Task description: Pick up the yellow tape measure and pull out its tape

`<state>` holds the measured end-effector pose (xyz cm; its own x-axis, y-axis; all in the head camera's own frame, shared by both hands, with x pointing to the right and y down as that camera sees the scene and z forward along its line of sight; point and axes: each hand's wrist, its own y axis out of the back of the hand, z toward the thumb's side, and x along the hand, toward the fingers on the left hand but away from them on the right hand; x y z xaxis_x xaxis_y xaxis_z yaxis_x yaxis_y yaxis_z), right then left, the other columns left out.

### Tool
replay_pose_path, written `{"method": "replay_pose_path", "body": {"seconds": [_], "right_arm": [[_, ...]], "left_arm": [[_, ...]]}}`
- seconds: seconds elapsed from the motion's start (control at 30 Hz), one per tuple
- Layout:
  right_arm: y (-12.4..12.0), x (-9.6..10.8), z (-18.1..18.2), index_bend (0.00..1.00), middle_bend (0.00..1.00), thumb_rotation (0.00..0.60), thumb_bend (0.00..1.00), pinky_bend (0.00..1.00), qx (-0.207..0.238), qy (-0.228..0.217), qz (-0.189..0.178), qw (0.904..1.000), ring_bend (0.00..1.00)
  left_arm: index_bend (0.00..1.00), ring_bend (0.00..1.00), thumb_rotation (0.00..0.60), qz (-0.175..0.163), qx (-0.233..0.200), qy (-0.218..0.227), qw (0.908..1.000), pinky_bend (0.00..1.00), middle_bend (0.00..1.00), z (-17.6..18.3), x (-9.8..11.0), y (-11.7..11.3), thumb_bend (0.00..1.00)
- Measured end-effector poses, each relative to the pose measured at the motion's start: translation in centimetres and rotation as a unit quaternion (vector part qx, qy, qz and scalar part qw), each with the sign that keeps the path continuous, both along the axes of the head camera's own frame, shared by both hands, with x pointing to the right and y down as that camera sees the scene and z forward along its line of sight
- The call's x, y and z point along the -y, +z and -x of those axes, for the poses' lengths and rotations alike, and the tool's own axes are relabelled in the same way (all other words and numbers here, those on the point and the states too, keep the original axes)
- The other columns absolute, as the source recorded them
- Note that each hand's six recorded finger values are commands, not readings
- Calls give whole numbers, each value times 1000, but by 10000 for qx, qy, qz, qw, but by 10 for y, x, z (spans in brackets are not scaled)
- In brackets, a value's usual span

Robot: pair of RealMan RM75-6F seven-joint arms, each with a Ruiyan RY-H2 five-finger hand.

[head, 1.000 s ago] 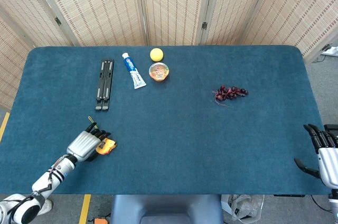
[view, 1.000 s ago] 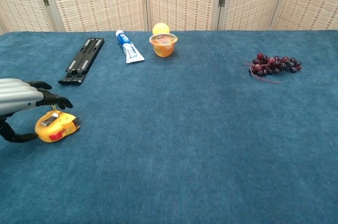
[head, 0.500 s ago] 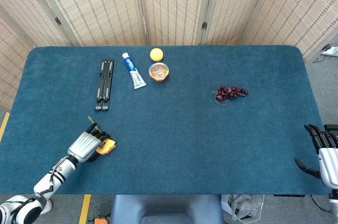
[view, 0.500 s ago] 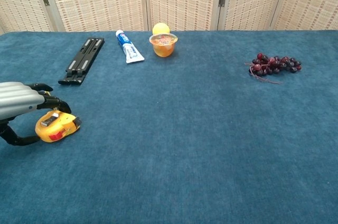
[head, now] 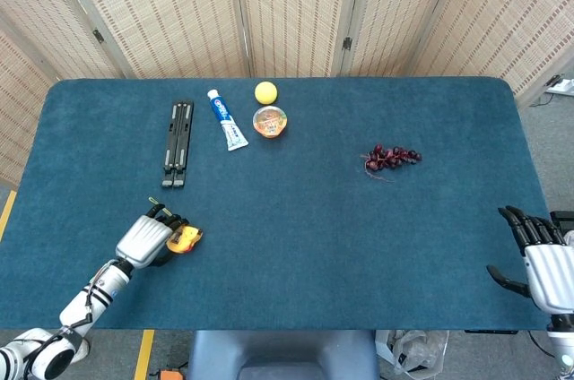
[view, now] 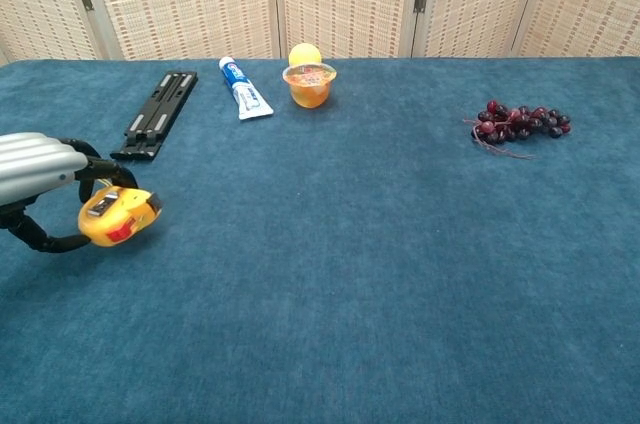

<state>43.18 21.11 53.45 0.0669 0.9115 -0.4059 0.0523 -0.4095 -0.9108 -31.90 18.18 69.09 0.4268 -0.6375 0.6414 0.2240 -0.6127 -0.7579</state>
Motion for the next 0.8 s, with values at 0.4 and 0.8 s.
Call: {"method": "replay_pose_path", "body": {"seconds": [0.4,0.8], "right_arm": [[7,46,70,243,155,600,231,155,907,-905,212,9915,183],[26,110,187,388,176,600,231,161,2429,-1588,718,9543,205]], "left_arm": [[450,425,600,-453,-535,-152,9974,188,457,-18,37,-51,402],[450,425,600,-880,-887,-79,9921,189,457,-62,71,-108,408]]}}
